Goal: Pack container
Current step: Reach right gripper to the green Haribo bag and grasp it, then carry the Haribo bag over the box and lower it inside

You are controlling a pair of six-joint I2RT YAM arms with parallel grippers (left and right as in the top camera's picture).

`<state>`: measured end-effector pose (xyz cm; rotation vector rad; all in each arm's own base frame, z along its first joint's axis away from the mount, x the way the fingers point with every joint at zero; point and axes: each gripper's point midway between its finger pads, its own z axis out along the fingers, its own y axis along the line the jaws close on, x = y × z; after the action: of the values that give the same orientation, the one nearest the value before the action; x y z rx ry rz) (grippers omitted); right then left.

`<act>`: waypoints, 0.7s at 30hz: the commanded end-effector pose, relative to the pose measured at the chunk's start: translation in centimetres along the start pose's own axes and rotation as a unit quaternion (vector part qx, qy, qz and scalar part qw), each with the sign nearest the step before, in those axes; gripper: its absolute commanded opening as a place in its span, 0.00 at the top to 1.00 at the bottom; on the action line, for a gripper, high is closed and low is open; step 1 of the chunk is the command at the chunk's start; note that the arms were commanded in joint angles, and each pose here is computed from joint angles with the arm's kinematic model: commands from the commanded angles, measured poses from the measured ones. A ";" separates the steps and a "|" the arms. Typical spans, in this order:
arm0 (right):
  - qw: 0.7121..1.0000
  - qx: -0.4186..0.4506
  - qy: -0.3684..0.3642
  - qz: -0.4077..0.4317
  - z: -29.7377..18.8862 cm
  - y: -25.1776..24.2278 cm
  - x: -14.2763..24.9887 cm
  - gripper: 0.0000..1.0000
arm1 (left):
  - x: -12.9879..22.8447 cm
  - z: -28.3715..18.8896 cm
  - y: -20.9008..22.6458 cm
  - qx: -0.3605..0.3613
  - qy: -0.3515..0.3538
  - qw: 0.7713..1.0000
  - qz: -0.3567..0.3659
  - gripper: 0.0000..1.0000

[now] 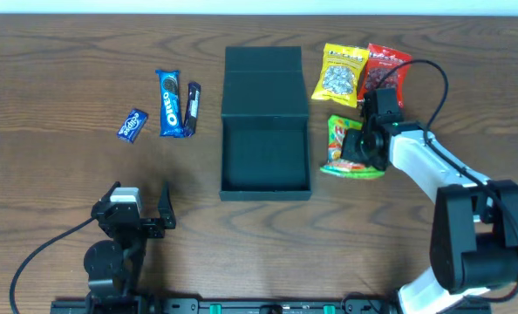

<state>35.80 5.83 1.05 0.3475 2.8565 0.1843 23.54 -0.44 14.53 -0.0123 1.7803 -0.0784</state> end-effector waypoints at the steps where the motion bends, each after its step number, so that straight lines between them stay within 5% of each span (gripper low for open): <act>1: 1.000 -0.021 -0.010 -0.005 -2.1 1.0 -0.4 0.99 | 1.3 0.3 0.3 -0.006 0.014 1.000 0.004 0.05; 13: 0.967 -0.157 -0.196 -0.044 -18.8 9.8 -2.5 0.99 | 1.3 0.3 0.3 -0.006 0.014 1.000 0.004 0.05; 21: 0.958 -0.217 -0.184 -0.028 -18.7 18.7 0.9 0.99 | 1.3 0.3 0.3 -0.006 0.014 1.000 0.004 0.05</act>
<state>33.64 21.00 21.82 0.0583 2.3761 0.6354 23.54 -0.44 14.53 -0.0123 1.7803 -0.0784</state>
